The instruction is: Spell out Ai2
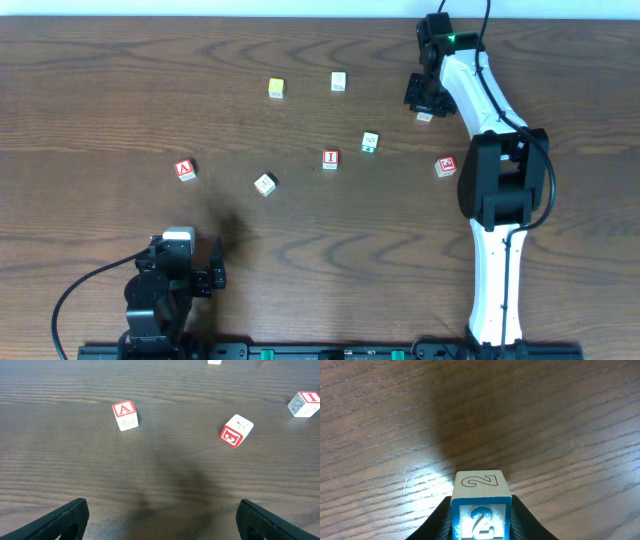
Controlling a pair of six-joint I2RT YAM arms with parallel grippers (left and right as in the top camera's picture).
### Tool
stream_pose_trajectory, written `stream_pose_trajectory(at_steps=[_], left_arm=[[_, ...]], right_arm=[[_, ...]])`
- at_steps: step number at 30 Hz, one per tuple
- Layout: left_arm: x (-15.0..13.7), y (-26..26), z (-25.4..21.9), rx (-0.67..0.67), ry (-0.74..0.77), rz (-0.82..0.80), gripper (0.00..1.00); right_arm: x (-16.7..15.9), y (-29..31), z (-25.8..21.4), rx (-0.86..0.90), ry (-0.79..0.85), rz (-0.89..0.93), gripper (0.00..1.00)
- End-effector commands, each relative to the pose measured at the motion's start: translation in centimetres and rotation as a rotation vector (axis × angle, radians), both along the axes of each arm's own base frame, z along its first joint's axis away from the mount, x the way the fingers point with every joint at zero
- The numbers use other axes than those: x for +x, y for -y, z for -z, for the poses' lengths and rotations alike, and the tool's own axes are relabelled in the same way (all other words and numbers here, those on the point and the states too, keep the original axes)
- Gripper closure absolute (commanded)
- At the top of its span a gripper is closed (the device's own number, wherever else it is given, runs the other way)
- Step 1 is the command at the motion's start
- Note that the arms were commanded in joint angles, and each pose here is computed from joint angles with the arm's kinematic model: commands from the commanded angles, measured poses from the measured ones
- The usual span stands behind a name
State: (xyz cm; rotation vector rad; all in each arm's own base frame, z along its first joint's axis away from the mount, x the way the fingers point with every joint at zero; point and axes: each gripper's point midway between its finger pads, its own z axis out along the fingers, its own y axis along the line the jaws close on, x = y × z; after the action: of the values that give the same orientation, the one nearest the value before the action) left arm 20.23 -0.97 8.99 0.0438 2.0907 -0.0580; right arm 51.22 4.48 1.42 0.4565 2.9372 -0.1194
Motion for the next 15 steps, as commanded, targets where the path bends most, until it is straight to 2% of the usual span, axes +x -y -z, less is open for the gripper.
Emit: stream_pose_trajectory(at_steps=[1,4,10,15], left_arm=[[0.0,-0.1,0.2,0.010,0.000,0.003,0.05],[0.0,-0.1,0.2,0.010,0.000,0.003,0.05],[0.0,-0.1,0.2,0.010,0.000,0.002,0.05],[0.0,-0.1,0.2,0.010,0.000,0.002,0.05]], right_arm=[[0.0,-0.3,0.5,0.026,-0.012,0.002,0.86],[0.7,-1.4,-2.0,0.079,0.035,-0.010,0.98],[2.2,-4.6,-11.1,0.135,0.223,-0.080,0.99],[-0.4,-9.6,-14.2,0.173,0.226,-0.180,0.99]])
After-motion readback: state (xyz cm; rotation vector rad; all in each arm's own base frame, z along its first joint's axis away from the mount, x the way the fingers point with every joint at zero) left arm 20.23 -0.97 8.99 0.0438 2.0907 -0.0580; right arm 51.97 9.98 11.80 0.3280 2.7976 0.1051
